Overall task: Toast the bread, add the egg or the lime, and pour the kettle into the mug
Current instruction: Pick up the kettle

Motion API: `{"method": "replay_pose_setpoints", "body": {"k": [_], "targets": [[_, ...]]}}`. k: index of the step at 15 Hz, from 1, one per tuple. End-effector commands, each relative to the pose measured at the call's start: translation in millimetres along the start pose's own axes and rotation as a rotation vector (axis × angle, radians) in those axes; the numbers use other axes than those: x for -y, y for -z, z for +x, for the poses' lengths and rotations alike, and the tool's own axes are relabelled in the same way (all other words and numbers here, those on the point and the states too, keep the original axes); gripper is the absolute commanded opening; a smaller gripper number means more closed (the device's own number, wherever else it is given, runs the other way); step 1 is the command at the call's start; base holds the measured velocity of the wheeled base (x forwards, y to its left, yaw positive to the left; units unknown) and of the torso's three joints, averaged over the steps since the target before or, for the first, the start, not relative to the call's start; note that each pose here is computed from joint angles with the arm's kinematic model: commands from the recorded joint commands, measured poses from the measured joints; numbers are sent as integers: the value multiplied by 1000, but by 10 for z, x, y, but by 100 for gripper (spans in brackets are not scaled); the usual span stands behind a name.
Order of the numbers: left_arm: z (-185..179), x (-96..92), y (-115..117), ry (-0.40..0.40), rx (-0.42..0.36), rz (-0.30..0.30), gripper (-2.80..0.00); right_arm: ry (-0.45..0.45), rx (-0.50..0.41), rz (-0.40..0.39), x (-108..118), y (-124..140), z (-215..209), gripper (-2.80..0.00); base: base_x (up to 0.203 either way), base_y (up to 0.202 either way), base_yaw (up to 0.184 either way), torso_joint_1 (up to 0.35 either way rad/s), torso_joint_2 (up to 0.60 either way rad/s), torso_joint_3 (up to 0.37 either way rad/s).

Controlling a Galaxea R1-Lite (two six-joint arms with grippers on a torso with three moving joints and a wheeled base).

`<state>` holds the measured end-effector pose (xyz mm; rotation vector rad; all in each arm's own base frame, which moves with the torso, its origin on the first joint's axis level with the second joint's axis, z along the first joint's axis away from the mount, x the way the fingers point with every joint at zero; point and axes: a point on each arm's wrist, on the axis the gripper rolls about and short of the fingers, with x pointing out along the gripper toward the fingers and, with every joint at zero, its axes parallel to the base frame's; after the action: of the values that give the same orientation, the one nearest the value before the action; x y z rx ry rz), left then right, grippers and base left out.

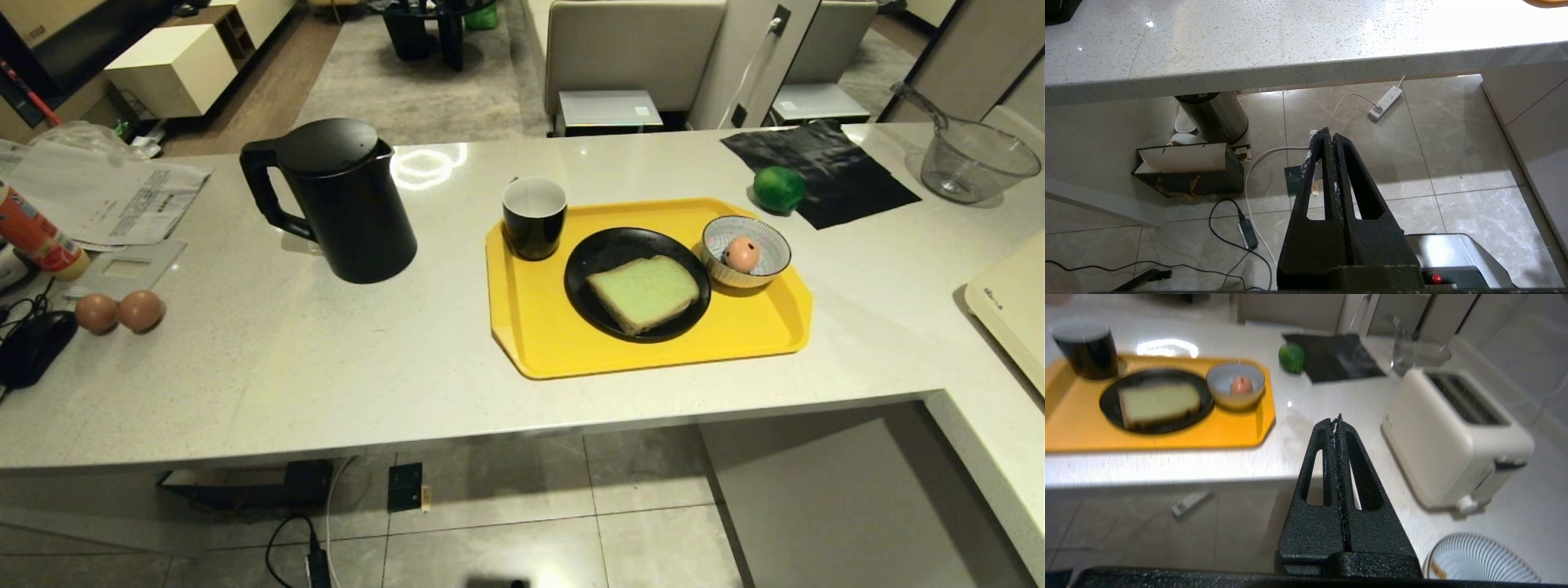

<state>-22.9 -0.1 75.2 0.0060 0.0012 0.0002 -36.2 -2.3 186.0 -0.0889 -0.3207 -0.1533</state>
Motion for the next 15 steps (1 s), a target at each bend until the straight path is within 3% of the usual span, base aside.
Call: {"method": "replay_pose_setpoints", "body": {"k": [1, 5, 8, 10, 12, 15], "targets": [[-1, 0, 1, 0, 0, 0, -280, -10, -9, -3, -23, 436, -174, -280, 0, 0, 0, 0, 0, 0], [-1, 0, 0, 0, 1, 0, -280, -66, -161, -12, -90, 978, -184, -280, 0, 0, 0, 0, 0, 0], [-1, 0, 1, 0, 0, 0, -280, -148, -224, 1, -113, 1044, -199, -280, 0, 0, 0, 0, 0, 0], [-1, 0, 0, 0, 1, 0, -280, -161, -278, 13, -119, 1095, -215, -280, 0, 0, 0, 0, 0, 0], [-1, 0, 0, 0, 1, 0, -280, -153, -282, 69, -118, 1091, -215, -280, 0, 0, 0, 0, 0, 0], [-1, 0, 0, 0, 1, 0, -280, -145, -281, 92, -117, 1086, -214, -280, 0, 0, 0, 0, 0, 0]]}}
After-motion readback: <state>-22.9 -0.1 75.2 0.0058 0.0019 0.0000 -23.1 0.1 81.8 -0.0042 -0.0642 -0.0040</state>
